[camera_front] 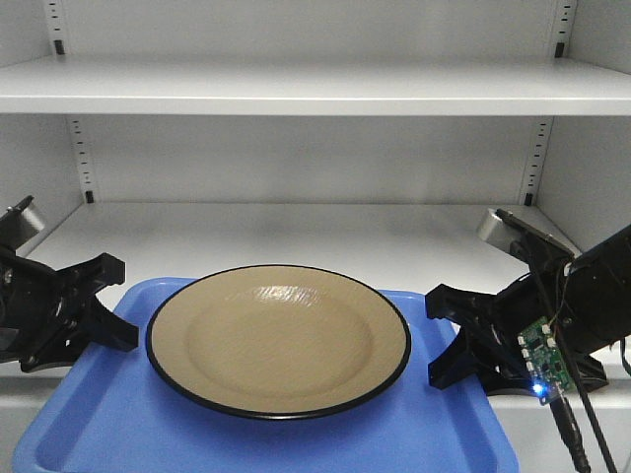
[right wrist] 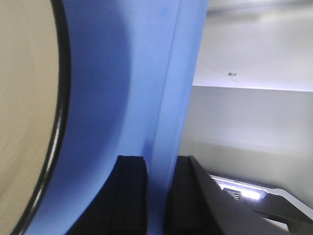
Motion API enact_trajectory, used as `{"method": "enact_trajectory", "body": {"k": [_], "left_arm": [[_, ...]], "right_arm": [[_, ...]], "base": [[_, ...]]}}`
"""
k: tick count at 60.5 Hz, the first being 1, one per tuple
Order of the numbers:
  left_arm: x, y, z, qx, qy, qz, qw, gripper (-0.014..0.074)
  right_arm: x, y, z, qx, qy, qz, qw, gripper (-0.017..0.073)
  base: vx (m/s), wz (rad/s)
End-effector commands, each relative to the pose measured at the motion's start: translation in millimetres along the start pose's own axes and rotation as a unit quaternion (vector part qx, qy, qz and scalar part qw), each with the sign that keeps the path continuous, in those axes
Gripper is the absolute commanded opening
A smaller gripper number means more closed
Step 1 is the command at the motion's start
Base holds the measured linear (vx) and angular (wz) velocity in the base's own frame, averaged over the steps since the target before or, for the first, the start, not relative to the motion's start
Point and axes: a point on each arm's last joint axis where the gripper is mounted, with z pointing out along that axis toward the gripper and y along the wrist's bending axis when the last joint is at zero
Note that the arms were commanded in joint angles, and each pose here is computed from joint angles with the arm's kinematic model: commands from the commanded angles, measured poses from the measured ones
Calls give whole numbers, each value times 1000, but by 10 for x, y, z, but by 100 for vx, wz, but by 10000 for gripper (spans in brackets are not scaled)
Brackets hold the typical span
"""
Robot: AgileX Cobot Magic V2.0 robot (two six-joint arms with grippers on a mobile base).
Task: Place disk in tray to left cabinet
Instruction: 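Carry the tray forward over the cabinet shelf with both grippers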
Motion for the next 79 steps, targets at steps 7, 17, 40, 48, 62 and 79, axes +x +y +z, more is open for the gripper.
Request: {"method": "enact_trajectory", "body": {"k": [7,17,40,48,62,79], "left_arm": [[10,-332,-202,84,-32,-10,996,0],[10,-332,-202,84,-32,-10,996,0],[10,-332,-202,84,-32,-10,996,0],[10,-332,-202,84,-32,-10,996,0],[10,-332,-202,84,-32,-10,996,0],[10,-332,-202,84,-32,-10,996,0]], "right_arm": [[-23,252,-215,-74,-47,-4,996,-2],[-23,252,-215,-74,-47,-4,996,-2],[-23,252,-215,-74,-47,-4,996,-2],[-23,252,-215,-74,-47,-4,996,-2],[-23,252,-215,-74,-47,-4,996,-2],[-23,252,-215,-74,-47,-4,996,-2]], "base": [[28,-6],[24,-5],[17,-3],[12,-2],[10,-1],[6,-1]]}}
